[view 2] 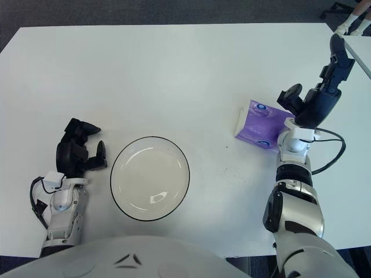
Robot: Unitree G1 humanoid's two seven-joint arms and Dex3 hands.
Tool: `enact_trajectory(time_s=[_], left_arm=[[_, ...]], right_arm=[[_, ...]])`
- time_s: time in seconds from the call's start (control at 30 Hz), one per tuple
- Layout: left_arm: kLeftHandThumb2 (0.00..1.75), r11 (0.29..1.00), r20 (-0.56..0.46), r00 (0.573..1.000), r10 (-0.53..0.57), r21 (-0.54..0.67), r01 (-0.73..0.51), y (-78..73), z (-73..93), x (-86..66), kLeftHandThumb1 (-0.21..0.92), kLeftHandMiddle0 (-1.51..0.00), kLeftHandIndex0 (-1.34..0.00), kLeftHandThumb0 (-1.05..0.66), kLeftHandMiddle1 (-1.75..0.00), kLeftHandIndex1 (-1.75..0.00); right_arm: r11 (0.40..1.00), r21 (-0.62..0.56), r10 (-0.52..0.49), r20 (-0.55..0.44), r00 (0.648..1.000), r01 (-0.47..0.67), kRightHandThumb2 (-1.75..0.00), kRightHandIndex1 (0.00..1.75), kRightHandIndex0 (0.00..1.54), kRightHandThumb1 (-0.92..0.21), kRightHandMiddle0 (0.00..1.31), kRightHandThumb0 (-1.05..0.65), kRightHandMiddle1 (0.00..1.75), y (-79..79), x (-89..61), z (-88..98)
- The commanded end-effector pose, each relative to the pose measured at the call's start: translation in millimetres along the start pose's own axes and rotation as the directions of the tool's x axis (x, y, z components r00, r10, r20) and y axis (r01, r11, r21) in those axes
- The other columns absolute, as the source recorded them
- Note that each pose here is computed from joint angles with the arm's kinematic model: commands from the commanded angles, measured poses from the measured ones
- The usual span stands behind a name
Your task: Put the tissue paper into the plate.
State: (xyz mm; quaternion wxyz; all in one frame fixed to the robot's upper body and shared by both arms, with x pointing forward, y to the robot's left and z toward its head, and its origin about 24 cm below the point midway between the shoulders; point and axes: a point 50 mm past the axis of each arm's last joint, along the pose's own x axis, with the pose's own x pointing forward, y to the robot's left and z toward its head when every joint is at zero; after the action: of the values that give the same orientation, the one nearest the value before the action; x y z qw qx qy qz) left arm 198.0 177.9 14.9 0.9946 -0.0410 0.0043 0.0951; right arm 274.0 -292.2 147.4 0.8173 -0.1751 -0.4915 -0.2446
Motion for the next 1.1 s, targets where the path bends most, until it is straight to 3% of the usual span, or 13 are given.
enact_trajectory(time_s=[0.0, 0.8, 1.07], left_arm=[[1.53, 1.000, -0.173, 0.985, -0.020, 0.004, 0.021, 0.1, -30.2, -14.2, 0.13, -0.75, -0.55, -0.01, -1.75, -1.69], [1.54, 0.999, -0.185, 0.983, 0.015, 0.035, -0.009, 7.9, -28.8, -11.6, 0.11, -0.77, -0.58, -0.01, -1.75, -1.66], [1.55, 0.999, -0.151, 0.988, -0.027, 0.034, 0.032, 13.3, -24.1, -10.7, 0.10, -0.78, -0.59, -0.01, -1.75, -1.65]], right_arm=[[1.000, -0.007, -0.008, 0.012, 1.000, 0.008, -1.04, 0.12, 0.00, -0.92, 0.00, -0.85, 0.51, -3.0, 3.2, 0.1], [1.000, 0.001, -0.005, 0.022, 1.000, 0.005, -1.04, 0.12, 0.00, -0.92, 0.00, -0.85, 0.51, 3.4, 1.7, 3.0], [1.000, 0.000, -0.004, 0.030, 1.000, 0.004, -1.04, 0.12, 0.00, -0.92, 0.00, -0.85, 0.51, 6.9, 2.1, 5.0]])
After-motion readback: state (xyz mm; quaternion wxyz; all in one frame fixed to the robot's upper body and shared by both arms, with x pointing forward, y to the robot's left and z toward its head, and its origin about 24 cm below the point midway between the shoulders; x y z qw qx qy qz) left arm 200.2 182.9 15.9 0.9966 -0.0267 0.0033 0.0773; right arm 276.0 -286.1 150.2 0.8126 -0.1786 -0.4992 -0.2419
